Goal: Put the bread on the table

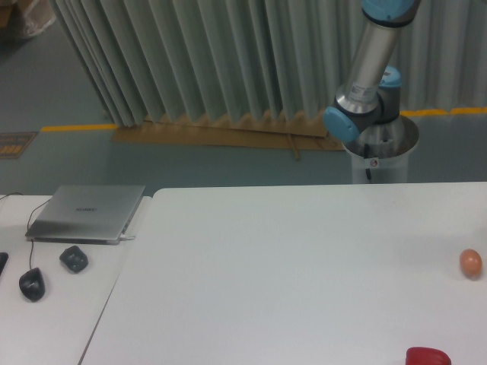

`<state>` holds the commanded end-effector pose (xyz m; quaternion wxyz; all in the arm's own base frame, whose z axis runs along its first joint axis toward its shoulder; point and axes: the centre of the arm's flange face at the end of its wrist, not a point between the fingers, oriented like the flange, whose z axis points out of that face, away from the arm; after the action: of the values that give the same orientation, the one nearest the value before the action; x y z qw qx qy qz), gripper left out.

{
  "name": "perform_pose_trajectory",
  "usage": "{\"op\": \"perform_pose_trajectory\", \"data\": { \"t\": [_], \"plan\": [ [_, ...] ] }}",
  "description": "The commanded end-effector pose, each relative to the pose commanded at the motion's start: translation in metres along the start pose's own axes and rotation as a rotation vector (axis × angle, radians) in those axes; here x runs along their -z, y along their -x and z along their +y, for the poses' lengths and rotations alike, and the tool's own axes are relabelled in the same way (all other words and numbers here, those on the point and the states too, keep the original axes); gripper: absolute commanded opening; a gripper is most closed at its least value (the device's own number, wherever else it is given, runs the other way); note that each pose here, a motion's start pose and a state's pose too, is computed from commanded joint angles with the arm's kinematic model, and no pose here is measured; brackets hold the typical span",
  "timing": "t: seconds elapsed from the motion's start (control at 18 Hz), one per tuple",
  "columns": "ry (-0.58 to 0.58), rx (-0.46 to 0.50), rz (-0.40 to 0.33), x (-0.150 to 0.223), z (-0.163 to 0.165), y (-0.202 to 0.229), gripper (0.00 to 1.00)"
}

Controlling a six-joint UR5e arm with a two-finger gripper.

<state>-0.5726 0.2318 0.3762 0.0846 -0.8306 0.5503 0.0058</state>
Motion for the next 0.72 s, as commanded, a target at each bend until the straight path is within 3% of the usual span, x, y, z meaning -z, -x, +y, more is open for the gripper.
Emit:
{"op": "perform_pose_trajectory", "data": {
  "t": [0.56, 0.72],
  "plan": [
    [-0.009, 0.299, 0.010, -0.001, -0.117, 0.079, 0.55],
    [-0.009, 0.400, 0.020, -0.009, -0.167, 0.107, 0.55]
  ]
}}
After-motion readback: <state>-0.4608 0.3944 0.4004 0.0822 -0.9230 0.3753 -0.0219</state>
